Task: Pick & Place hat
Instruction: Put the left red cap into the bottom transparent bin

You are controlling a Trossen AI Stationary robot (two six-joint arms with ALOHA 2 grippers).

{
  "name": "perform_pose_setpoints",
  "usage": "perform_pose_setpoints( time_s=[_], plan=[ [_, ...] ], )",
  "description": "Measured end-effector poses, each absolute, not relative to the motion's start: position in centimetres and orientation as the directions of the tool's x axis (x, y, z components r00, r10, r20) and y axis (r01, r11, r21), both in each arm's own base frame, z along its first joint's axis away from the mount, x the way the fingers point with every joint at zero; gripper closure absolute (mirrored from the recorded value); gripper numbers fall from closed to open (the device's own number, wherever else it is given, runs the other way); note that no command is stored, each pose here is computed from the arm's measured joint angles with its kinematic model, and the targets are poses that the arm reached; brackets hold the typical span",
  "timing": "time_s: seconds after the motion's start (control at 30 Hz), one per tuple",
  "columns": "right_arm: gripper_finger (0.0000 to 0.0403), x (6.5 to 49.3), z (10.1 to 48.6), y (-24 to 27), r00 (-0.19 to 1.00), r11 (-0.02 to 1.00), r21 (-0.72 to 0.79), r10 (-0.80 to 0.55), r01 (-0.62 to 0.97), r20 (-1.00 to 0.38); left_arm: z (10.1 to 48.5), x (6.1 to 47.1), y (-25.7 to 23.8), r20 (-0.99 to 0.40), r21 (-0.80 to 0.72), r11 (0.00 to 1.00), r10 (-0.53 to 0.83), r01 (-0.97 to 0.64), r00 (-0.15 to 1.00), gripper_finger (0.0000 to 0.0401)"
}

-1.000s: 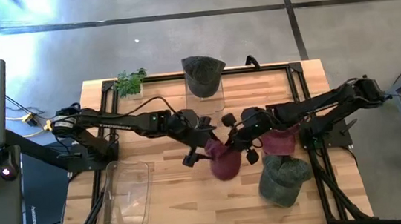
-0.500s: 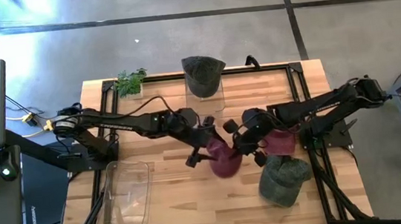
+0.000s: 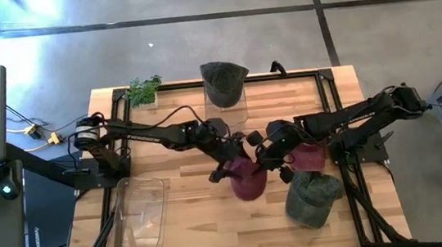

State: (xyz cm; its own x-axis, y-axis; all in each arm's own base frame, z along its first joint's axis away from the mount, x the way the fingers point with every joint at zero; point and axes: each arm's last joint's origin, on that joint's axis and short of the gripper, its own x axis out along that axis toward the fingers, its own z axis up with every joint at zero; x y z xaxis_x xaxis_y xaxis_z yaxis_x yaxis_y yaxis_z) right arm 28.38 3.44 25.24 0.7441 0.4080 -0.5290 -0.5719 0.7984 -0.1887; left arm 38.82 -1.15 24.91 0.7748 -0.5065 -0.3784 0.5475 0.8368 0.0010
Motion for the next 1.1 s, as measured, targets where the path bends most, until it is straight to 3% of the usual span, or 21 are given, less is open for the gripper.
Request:
perform_pose_setpoints(
  time_s=[0.37,0.7,1.1],
  plan=[
    [0.0396,28.3,25.0,3.2,0.758,0.823,-0.217,0.337,-0.526,-0.558,24.9,38.9,-1.2,-0.337,-0.057,0.778,-0.605,0.626,0.721,0.0083],
    [0.0391,28.3,25.0,3.1,0.769,0.842,-0.242,0.273,-0.481,-0.579,27.9,39.6,-1.2,-0.376,-0.067,0.800,-0.574,0.596,0.728,0.0085],
    [0.0386,28.2,24.7,3.4,0.764,0.844,-0.258,0.243,-0.470,-0.598,27.1,39.9,-0.9,-0.456,-0.040,0.863,-0.465,0.504,0.759,0.0149]
  ],
)
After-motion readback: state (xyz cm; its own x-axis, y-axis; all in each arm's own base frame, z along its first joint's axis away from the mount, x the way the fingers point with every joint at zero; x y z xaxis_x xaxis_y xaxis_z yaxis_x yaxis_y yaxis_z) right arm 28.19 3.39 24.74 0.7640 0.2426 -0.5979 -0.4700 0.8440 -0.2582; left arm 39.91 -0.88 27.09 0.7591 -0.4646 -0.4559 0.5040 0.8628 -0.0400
